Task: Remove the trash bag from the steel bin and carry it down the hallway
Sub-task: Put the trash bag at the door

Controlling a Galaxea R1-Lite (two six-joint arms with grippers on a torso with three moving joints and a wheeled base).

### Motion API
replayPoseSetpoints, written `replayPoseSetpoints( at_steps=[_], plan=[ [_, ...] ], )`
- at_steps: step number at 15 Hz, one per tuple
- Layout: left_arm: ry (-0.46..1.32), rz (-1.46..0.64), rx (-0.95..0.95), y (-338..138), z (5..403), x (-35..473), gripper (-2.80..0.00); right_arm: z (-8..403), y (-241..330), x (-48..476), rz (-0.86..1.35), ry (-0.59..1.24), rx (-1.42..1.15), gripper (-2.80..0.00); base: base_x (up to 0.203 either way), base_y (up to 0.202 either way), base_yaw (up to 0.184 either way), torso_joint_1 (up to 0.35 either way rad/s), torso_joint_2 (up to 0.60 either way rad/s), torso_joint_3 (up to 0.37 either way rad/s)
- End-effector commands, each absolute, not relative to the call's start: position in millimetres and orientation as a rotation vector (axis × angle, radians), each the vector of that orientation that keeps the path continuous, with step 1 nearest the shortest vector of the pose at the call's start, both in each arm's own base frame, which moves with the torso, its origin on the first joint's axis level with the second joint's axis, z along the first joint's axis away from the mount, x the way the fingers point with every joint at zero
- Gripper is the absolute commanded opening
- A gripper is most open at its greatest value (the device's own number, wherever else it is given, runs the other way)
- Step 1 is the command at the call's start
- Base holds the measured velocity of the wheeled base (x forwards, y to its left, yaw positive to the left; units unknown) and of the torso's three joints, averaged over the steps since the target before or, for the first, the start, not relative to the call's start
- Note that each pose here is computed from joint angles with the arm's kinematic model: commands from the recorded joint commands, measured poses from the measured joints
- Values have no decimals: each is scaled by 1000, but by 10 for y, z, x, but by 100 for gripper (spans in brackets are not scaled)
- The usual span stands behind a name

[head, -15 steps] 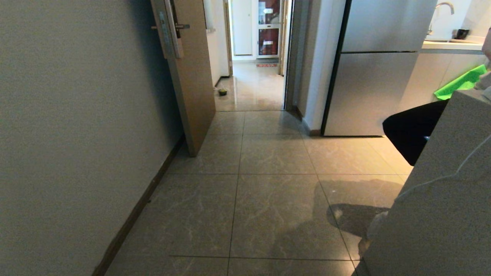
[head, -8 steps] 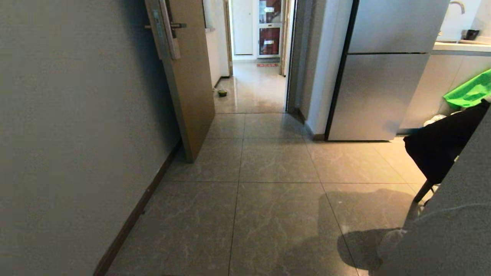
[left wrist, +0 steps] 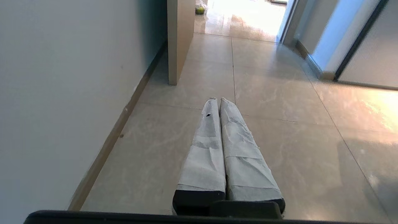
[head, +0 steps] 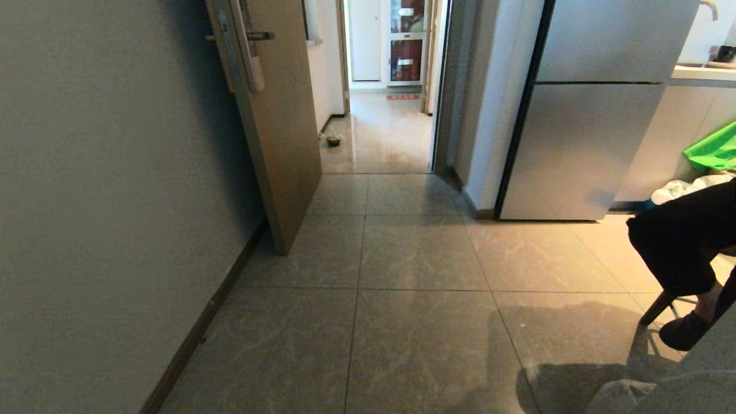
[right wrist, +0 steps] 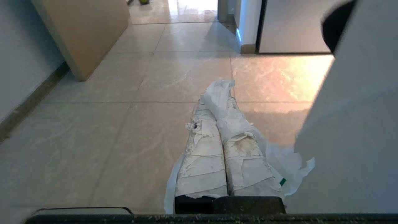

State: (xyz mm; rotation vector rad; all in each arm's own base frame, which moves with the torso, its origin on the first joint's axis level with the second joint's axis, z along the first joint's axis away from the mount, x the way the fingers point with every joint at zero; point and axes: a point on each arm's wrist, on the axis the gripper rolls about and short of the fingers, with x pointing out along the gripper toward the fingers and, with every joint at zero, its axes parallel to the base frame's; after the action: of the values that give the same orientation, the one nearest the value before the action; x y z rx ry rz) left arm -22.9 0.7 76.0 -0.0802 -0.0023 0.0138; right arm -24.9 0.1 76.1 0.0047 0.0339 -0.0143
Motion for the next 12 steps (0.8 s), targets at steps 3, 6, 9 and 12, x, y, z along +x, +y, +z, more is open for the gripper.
replayPoseSetpoints(
  at_steps=[3,6,9,12],
  plan=[
    [-1,15,-81,7,755,-228,-280,761,1,-249,-14,34,5,-280,191,0,3,5,6,0],
    [-2,14,-81,7,759,-229,-280,761,1,-249,-14,34,5,-280,191,0,-2,3,4,3],
    [-2,14,-81,7,759,-229,-280,761,1,-249,-14,34,5,-280,195,0,0,0,1,1],
    [-1,14,-81,7,755,-228,-280,761,1,-249,-14,34,5,-280,193,0,0,1,1,4]
  ],
)
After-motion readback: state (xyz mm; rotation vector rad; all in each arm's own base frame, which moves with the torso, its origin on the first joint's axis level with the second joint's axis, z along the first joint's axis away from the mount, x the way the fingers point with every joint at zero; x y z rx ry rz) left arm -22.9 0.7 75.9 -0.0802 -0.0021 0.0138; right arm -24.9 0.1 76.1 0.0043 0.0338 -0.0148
